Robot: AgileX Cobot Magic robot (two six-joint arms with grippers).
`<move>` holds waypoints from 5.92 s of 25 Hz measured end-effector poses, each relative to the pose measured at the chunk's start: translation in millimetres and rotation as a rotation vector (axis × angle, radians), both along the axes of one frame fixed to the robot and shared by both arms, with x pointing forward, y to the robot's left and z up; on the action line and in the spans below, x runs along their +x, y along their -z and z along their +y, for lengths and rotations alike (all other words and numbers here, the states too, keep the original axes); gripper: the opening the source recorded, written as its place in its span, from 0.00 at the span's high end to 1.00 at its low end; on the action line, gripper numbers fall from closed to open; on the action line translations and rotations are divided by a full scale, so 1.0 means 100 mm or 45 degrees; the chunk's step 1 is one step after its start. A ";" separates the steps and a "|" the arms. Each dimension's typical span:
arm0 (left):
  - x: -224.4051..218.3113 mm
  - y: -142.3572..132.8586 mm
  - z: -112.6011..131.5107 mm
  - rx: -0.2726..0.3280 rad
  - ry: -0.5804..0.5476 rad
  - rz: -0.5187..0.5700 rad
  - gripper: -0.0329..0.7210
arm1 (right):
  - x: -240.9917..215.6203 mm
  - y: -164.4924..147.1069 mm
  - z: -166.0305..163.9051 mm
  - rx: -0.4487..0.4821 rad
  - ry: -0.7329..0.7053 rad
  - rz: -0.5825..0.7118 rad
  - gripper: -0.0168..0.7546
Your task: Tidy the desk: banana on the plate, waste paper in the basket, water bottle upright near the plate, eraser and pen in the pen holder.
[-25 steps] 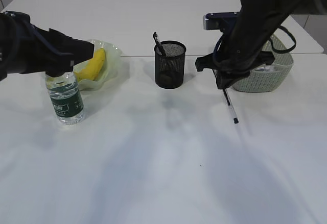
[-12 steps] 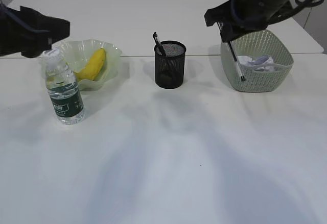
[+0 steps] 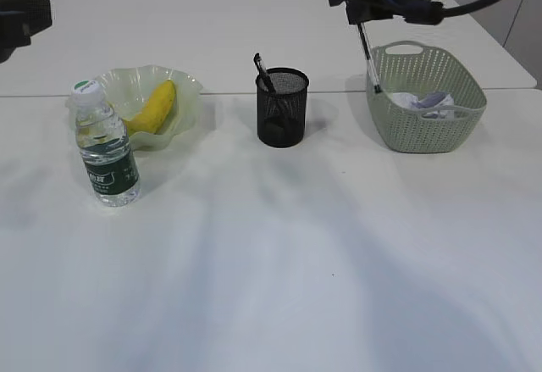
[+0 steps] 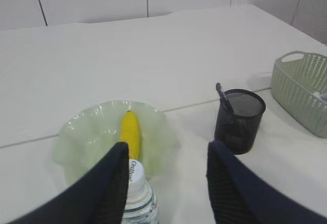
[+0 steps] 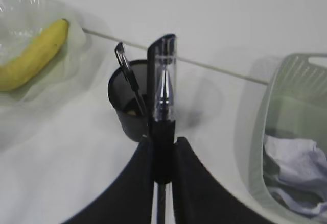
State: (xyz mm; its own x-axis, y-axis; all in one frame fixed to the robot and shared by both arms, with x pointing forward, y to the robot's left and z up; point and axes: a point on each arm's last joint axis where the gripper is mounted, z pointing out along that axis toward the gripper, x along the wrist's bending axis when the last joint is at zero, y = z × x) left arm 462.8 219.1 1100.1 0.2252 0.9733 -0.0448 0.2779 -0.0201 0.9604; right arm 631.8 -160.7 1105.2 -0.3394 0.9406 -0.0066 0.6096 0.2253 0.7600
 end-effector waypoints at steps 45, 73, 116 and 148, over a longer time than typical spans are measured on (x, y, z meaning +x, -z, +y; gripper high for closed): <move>-0.01 0.04 0.26 0.376 -0.251 0.036 0.51 | 0.85 0.96 0.35 0.189 -0.037 -0.579 0.92; 0.01 0.06 0.25 0.413 -0.247 0.048 0.52 | 1.08 1.34 0.48 0.185 -0.115 -0.605 0.90; 0.01 0.06 0.25 0.409 -0.234 0.044 0.52 | 0.29 -0.13 0.09 -0.139 -0.025 -0.323 0.65; -0.07 0.33 0.28 0.942 -0.030 0.084 0.53 | -1.25 -0.85 -0.33 0.023 -0.159 -0.287 0.65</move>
State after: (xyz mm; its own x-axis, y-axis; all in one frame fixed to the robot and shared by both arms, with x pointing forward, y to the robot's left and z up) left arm 456.3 247.3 1067.1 0.2237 0.7590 0.6114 0.3427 -0.6485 0.6797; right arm 506.3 -193.6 1189.9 -0.4449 0.8921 -0.0791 0.3925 0.2736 0.8781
